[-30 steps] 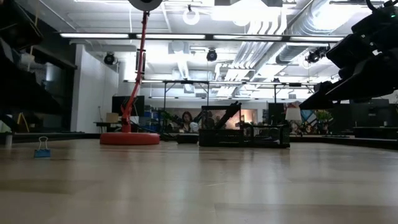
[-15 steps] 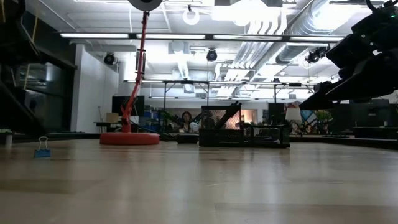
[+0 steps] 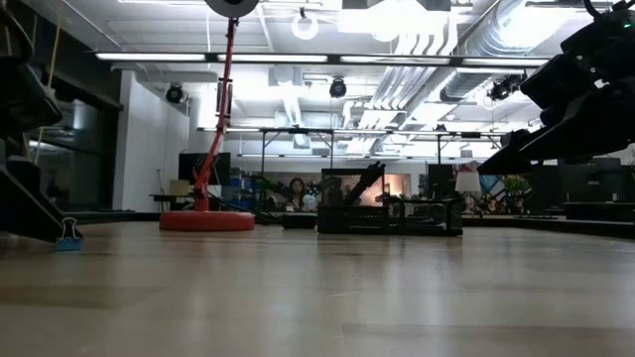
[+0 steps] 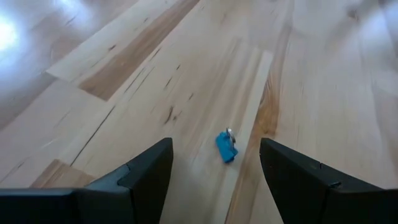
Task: Pick and place office supplies into organizer
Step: Put the blue binder clip into the black desk organizer
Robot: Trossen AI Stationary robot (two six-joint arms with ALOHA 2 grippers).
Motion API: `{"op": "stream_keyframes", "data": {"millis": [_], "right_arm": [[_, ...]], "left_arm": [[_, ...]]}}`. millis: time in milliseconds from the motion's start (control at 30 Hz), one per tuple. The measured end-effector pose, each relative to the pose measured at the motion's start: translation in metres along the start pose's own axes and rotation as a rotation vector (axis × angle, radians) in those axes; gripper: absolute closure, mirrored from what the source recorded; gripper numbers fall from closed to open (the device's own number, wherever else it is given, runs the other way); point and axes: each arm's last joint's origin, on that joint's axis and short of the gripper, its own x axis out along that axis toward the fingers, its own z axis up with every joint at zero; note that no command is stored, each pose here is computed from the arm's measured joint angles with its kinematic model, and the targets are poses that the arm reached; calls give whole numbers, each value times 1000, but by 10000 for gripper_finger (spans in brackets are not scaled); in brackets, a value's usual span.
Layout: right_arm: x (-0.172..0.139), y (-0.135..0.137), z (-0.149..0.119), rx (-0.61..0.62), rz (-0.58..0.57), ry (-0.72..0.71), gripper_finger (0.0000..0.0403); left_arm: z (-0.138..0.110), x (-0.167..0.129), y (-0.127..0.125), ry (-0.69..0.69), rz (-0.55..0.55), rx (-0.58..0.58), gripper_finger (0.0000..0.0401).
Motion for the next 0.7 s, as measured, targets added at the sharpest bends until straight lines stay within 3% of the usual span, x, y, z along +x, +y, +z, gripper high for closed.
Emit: {"op": "stream_keyframes", "data": {"millis": [467,700], "right_arm": [[0,0,0,0,0,0,25],[0,0,0,0,0,0,25]], "left_arm": [[-2,2,0,-5,0,70,174],[-2,2,1,-19,14,92,234]]}}
